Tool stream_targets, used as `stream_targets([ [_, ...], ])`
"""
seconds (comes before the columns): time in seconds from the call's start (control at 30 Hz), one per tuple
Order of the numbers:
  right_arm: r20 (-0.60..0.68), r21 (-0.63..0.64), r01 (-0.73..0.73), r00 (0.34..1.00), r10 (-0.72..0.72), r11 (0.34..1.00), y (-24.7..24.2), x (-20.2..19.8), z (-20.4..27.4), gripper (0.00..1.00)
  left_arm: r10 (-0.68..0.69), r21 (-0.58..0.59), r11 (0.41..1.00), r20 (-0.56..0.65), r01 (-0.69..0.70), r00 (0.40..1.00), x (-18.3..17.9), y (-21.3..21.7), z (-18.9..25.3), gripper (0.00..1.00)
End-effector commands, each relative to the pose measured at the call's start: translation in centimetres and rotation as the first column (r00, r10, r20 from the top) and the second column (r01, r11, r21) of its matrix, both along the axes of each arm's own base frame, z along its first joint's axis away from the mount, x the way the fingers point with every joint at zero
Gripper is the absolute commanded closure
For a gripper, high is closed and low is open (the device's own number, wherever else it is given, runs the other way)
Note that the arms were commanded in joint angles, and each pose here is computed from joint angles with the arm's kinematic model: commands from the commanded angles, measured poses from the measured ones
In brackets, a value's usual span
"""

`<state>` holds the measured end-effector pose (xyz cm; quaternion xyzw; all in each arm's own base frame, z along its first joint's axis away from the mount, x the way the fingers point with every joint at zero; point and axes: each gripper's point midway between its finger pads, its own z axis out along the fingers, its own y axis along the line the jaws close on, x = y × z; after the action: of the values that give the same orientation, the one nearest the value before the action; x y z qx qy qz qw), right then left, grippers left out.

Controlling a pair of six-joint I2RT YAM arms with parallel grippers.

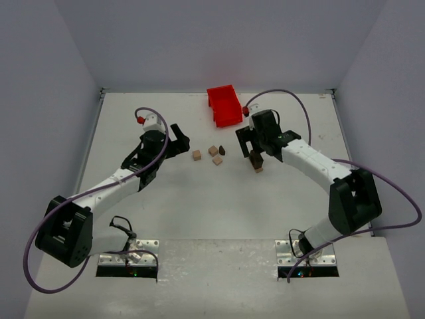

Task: Build the wood block tower

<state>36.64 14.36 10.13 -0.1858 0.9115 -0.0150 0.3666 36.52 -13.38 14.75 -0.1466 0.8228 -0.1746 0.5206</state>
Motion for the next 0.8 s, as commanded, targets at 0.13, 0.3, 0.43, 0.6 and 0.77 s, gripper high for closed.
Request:
stream_targets([
  [0.13,0.194,0.169,-0.259,0.955,0.226,0.951,5.8,2.1,7.7,0.01,0.016,-0.055,0.998,0.042,-0.014,0.999,-0.3,0.1,2.9,0.0],
  [0.3,0.193,0.155,-0.363,0.923,0.332,0.919,9.4,3.2,7.2,0.01,0.002,-0.075,0.997,-0.005,-0.002,1.0,-1.3,-0.2,2.0,0.0],
  [0.43,0.153,0.093,-0.441,0.892,0.425,0.893,12.8,4.7,5.0,0.01,0.027,-0.07,0.997,-0.02,-0.028,0.999,-2.4,0.6,1.5,0.0],
  [0.6,0.089,0.056,-0.518,0.854,0.512,0.854,15.9,6.0,2.4,0.01,0.066,-0.044,0.997,-0.037,-0.068,0.997,-3.6,1.9,1.3,0.0],
  [0.77,0.011,0.062,-0.534,0.845,0.534,0.843,17.1,6.8,-0.6,0.01,0.08,-0.045,0.996,-0.02,-0.081,0.997,-3.8,2.3,1.5,0.0],
])
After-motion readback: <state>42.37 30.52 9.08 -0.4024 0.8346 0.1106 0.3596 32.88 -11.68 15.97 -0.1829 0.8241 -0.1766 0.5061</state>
